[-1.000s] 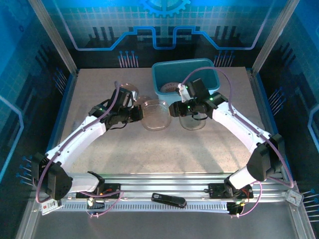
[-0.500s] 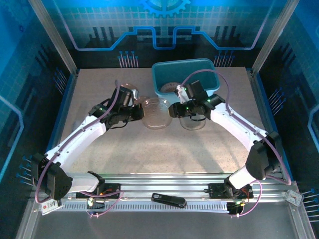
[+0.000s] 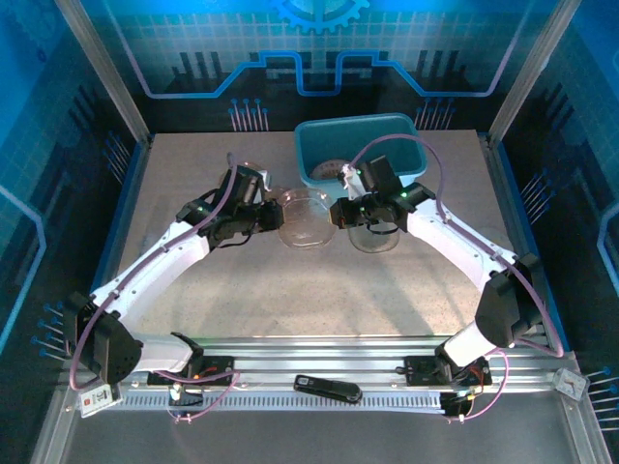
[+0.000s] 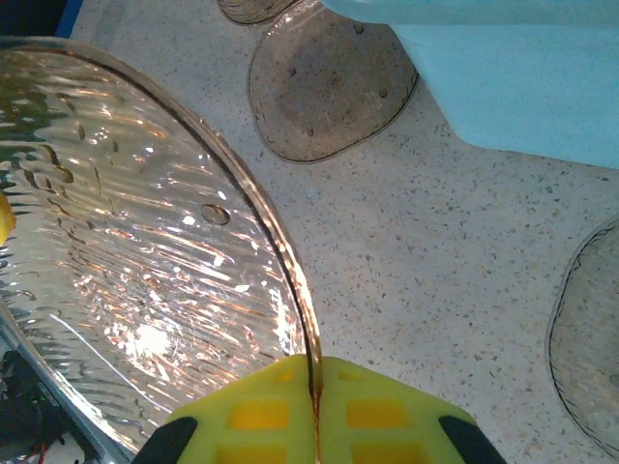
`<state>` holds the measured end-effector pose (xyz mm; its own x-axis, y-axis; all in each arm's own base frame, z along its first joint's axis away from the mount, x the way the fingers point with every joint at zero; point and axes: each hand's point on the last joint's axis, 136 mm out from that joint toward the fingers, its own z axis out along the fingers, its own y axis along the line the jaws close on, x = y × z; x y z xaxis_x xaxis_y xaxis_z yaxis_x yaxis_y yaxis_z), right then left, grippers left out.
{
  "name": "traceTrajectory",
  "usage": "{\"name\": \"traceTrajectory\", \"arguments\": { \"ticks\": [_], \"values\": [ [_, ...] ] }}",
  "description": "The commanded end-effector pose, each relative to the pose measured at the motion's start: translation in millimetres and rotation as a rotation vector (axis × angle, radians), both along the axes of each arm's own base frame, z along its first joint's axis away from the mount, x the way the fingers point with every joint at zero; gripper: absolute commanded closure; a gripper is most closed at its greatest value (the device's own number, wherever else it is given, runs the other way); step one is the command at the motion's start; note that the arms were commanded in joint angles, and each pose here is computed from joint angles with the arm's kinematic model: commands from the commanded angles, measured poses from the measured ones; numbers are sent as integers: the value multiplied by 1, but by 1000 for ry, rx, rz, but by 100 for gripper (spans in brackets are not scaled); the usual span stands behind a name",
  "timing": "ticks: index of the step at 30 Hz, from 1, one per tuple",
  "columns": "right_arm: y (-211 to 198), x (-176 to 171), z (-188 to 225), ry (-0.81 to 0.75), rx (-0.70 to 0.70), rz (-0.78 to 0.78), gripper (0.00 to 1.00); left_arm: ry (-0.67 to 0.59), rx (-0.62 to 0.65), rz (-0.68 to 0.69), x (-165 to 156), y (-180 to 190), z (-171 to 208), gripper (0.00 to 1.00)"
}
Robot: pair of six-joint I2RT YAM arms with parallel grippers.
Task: Place the plates into the plastic bin on the countertop
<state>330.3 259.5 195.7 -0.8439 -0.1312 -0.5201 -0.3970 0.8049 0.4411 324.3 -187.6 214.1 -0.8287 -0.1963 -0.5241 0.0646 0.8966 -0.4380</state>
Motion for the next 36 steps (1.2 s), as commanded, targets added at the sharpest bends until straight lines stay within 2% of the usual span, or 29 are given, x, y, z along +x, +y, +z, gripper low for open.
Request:
{"name": "traceTrajectory", "arguments": {
  "ticks": [1,2,6,9,16,23,32,36],
  "values": [
    [3,-1,4,-13,0,11,93,-47,-27,11,9,-6,18,76],
    [2,0,6,-16,3,7,94,-51,-26,13,9,-5,20,72],
    [1,4,16,-37,18,6,95,-82,-33,18,10,-4,27,42],
    [-3,10,23,-52,17,-1,96,-113,-34,29,11,-1,35,32],
    [-18,29,46,-96,8,-37,96,-172,-17,49,8,9,46,24],
    [-50,52,76,-160,4,-112,97,-140,-18,36,10,7,35,23],
    [-79,114,102,-211,-40,-171,97,-73,-19,33,3,10,17,22],
    [-88,143,98,-205,-51,-188,97,-51,-17,40,2,13,9,22]
  ]
}}
